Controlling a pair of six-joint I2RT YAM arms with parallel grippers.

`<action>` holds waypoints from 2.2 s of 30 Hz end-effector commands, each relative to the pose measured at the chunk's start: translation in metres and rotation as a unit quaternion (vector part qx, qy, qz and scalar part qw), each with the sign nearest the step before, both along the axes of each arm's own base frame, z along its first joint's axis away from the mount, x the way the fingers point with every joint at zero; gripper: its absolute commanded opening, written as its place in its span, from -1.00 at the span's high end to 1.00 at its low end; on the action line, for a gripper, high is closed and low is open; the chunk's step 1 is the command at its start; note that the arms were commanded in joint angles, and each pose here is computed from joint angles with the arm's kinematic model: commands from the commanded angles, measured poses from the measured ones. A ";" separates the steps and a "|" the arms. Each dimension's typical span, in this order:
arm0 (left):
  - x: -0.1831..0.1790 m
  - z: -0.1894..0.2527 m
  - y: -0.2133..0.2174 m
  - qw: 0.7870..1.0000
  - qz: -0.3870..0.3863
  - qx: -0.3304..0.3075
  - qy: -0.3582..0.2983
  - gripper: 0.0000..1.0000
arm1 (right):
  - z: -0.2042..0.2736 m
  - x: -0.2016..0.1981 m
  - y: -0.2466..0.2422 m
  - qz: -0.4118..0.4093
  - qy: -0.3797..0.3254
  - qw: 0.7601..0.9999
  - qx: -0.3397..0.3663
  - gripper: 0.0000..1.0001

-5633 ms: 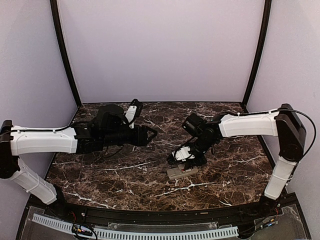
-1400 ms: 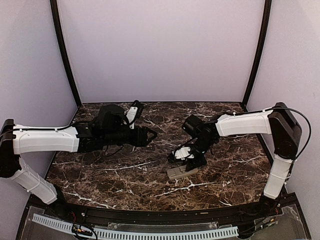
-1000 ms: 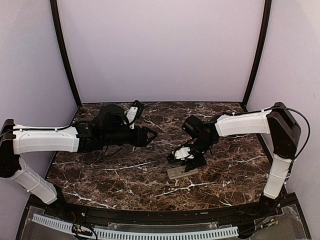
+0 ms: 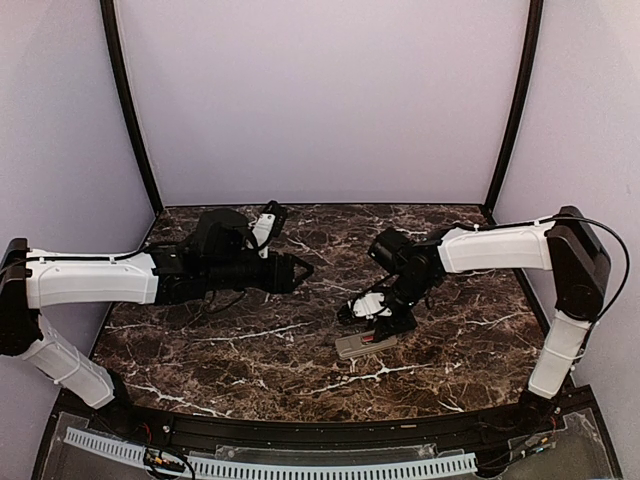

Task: Load the batteries into the remote control
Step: Load the battery cover onto the remote control without the battery cover.

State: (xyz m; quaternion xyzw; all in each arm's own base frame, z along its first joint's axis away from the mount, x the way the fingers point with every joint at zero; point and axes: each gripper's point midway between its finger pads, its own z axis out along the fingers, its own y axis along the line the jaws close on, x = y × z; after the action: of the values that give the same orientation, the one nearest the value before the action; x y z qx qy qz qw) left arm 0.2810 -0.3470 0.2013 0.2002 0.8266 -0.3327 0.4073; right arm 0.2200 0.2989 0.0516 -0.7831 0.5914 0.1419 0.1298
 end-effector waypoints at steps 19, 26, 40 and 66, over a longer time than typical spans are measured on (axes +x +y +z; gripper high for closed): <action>0.000 0.005 0.002 1.000 -0.006 0.002 -0.004 -0.17 | -0.019 -0.002 0.001 -0.002 0.000 1.000 -0.027 0.27; 0.001 0.000 0.002 1.000 -0.008 0.010 -0.005 -0.18 | -0.020 -0.002 0.003 -0.003 0.005 1.000 -0.027 0.27; -0.001 0.002 0.005 1.000 -0.005 0.006 -0.006 -0.18 | -0.022 -0.001 0.002 -0.003 0.009 0.999 -0.033 0.18; 0.000 0.007 0.004 1.000 -0.007 0.010 -0.013 -0.18 | -0.019 -0.003 0.005 0.002 0.024 0.999 -0.023 -0.08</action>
State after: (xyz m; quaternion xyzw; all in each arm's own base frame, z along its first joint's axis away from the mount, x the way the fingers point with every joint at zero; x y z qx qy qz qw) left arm 0.2797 -0.3454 0.1974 0.2115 0.8286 -0.3241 0.4045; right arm 0.2173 0.3043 0.0333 -0.7831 0.5960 0.1434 0.1047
